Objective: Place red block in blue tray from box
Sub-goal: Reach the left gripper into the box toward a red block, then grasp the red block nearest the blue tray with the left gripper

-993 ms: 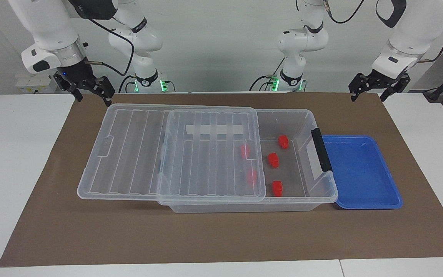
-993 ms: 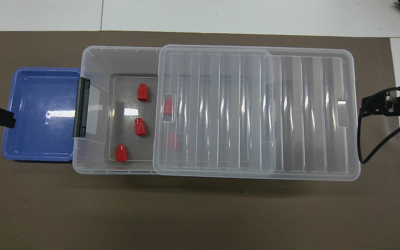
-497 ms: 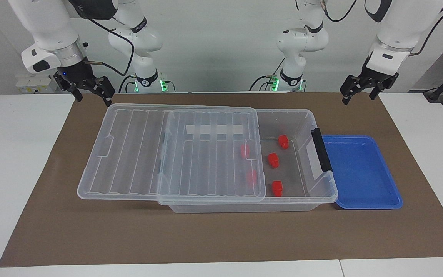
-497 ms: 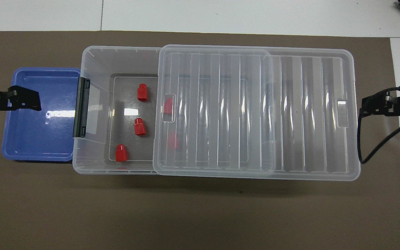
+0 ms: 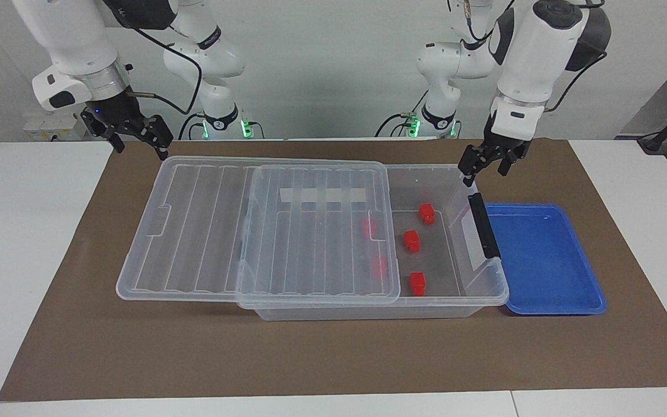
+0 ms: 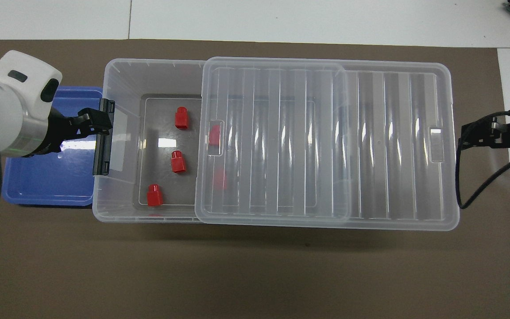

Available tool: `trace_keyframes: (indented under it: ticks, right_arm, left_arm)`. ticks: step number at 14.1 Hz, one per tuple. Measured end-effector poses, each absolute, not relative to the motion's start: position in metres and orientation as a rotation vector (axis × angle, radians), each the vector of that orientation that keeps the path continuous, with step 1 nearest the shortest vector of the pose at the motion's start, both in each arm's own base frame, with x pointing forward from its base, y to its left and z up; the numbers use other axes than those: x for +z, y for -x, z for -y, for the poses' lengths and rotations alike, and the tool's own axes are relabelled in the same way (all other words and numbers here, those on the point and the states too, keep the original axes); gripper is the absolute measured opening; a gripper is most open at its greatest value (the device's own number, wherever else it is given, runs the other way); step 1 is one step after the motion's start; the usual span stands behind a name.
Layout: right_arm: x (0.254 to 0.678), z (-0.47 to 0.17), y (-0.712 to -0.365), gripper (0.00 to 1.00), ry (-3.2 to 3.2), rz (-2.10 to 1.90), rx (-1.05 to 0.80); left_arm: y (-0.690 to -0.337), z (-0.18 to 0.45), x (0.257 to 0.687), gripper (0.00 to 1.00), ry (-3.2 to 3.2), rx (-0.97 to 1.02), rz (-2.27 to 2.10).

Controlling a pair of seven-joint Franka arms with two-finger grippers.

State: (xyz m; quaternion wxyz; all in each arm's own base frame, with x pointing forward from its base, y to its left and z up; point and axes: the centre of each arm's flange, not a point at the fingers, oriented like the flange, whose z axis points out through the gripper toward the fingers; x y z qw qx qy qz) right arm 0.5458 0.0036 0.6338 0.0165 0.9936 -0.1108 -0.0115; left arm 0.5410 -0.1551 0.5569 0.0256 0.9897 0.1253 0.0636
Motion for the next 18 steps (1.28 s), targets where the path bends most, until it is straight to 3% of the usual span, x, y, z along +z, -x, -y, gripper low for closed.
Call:
trace_keyframes:
  ticks: [6,12,18]
  right_arm:
    - [0.634,-0.004,-0.546,1.00,-3.089,0.344,-0.036]
    - [0.634,-0.004,-0.546,1.00,-3.089,0.344,-0.036]
    - [0.634,-0.004,-0.546,1.00,-3.089,0.344,-0.036]
  left_arm:
    - [-0.523,0.201,0.430,1.00,-3.077,0.111,-0.290]
    - [-0.500,0.231,0.376,1.00,-3.069,0.118,-0.255]
    - [-0.508,0.242,0.317,0.99,-3.070,0.091,-0.245]
